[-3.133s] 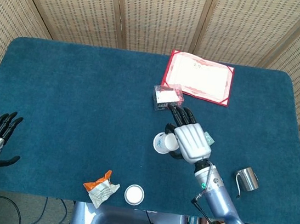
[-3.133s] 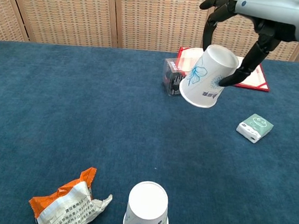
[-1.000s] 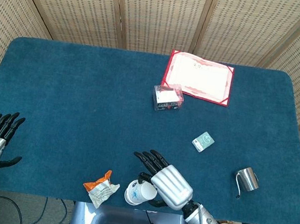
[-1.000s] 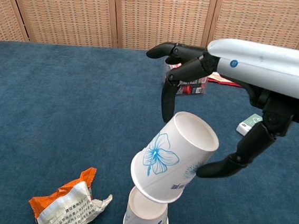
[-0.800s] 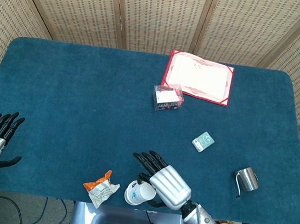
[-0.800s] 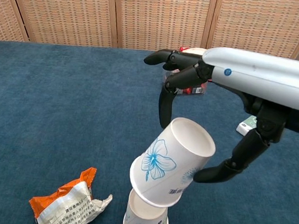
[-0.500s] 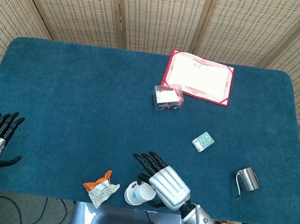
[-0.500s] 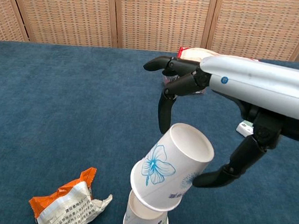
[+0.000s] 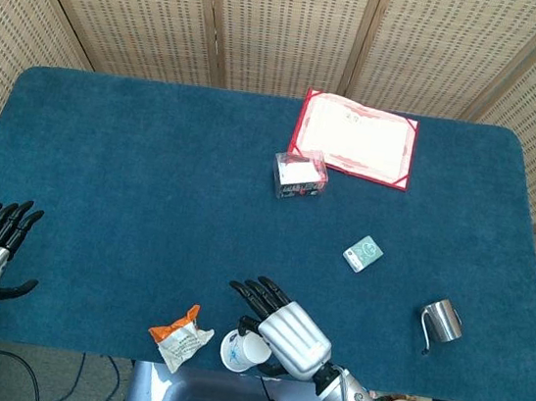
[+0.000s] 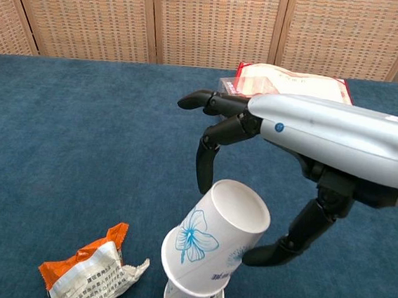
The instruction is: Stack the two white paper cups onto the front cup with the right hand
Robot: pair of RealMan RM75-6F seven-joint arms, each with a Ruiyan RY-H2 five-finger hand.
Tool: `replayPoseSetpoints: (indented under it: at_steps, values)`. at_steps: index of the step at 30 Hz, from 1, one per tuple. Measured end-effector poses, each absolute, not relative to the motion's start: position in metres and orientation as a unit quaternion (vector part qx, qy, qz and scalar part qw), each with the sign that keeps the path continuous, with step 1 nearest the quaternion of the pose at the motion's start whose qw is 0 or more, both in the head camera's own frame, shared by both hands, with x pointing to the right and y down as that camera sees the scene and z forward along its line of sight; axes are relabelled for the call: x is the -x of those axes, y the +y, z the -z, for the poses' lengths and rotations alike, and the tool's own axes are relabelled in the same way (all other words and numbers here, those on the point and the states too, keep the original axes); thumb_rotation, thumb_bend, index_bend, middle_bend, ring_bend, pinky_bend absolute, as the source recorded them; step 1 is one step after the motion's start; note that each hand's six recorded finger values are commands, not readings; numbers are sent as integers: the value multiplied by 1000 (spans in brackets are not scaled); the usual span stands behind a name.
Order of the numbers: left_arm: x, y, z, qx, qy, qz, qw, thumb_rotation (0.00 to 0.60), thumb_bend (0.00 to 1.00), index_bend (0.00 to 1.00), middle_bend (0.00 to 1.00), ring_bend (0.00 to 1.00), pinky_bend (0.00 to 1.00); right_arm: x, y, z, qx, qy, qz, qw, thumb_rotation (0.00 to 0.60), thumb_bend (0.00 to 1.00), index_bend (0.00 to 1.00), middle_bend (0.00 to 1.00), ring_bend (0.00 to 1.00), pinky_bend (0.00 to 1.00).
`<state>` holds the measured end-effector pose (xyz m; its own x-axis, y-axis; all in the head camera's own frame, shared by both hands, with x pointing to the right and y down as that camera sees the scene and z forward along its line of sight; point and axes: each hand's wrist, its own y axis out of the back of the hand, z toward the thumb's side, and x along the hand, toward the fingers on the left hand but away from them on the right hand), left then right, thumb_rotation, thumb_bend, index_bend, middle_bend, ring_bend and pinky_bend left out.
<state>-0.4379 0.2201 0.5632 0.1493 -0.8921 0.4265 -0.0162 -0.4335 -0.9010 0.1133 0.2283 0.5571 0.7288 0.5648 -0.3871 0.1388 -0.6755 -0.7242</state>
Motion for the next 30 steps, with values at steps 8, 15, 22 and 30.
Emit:
replayPoseSetpoints:
  at_steps: [8,15,22,30]
  values:
    - [437,221,-563,646,352,547,399,600,166,0,0,0,0,-114,228,-562,859,-203,-311,353,600,65,478,72,0,0]
    - [437,221,-562,646,352,547,399,600,166,0,0,0,0,-113,229,-562,857,-203,-310,357,600,65,478,72,0,0]
    - [437,221,-563,648,352,547,397,600,166,0,0,0,0,-113,231,-565,856,-200,-314,359,600,65,478,71,0,0]
    - [437,220,-563,648,352,546,397,600,166,0,0,0,0,-113,232,-567,856,-198,-316,359,600,65,478,55,0,0]
